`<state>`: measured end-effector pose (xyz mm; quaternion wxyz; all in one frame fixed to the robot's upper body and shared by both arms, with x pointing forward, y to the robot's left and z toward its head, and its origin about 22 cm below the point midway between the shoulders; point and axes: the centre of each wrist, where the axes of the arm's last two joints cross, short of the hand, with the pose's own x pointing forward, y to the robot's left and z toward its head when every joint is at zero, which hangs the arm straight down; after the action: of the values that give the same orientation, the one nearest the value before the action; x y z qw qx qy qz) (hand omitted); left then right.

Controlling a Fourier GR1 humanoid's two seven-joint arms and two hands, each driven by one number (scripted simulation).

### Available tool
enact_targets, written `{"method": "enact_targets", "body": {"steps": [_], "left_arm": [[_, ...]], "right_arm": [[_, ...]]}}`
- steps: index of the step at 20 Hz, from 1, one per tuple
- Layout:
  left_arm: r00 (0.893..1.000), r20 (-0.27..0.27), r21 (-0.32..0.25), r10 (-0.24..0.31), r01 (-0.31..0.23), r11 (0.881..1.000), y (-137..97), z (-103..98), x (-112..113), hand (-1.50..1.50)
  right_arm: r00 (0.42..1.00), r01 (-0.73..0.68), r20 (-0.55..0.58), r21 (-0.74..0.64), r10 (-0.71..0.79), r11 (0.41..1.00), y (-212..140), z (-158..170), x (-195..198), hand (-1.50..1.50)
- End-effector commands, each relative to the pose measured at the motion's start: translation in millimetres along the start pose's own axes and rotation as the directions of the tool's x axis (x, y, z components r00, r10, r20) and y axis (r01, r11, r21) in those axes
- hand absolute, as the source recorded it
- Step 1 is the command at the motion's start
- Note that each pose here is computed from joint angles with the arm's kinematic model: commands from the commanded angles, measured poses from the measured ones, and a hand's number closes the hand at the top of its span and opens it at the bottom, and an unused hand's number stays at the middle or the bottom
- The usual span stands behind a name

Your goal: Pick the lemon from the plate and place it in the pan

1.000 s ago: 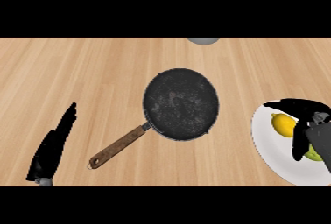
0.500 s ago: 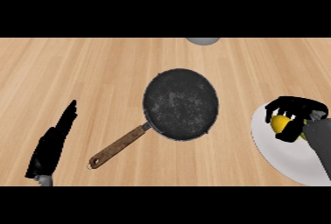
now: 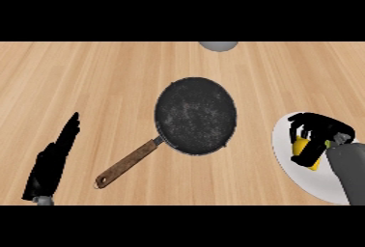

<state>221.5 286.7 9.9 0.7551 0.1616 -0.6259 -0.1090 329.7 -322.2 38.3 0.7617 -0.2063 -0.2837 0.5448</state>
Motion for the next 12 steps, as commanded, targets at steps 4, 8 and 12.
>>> {"method": "enact_targets", "body": {"steps": [4,8,12], "left_arm": [[0.997,-0.074,0.082,0.001,0.005,0.997,15,11,-16,0.0],[0.996,-0.086,0.087,0.009,-0.001,0.996,14,19,-23,0.0],[0.997,-0.079,0.077,-0.004,0.01,0.997,16,19,-27,0.0]], "right_arm": [[0.864,0.279,-0.368,-0.217,-0.343,0.935,62,-1,-33,1.5],[0.821,0.183,-0.384,-0.524,-0.422,0.832,45,33,-7,1.5],[0.887,0.05,-0.253,-0.779,-0.386,0.625,20,84,51,1.5]]}}
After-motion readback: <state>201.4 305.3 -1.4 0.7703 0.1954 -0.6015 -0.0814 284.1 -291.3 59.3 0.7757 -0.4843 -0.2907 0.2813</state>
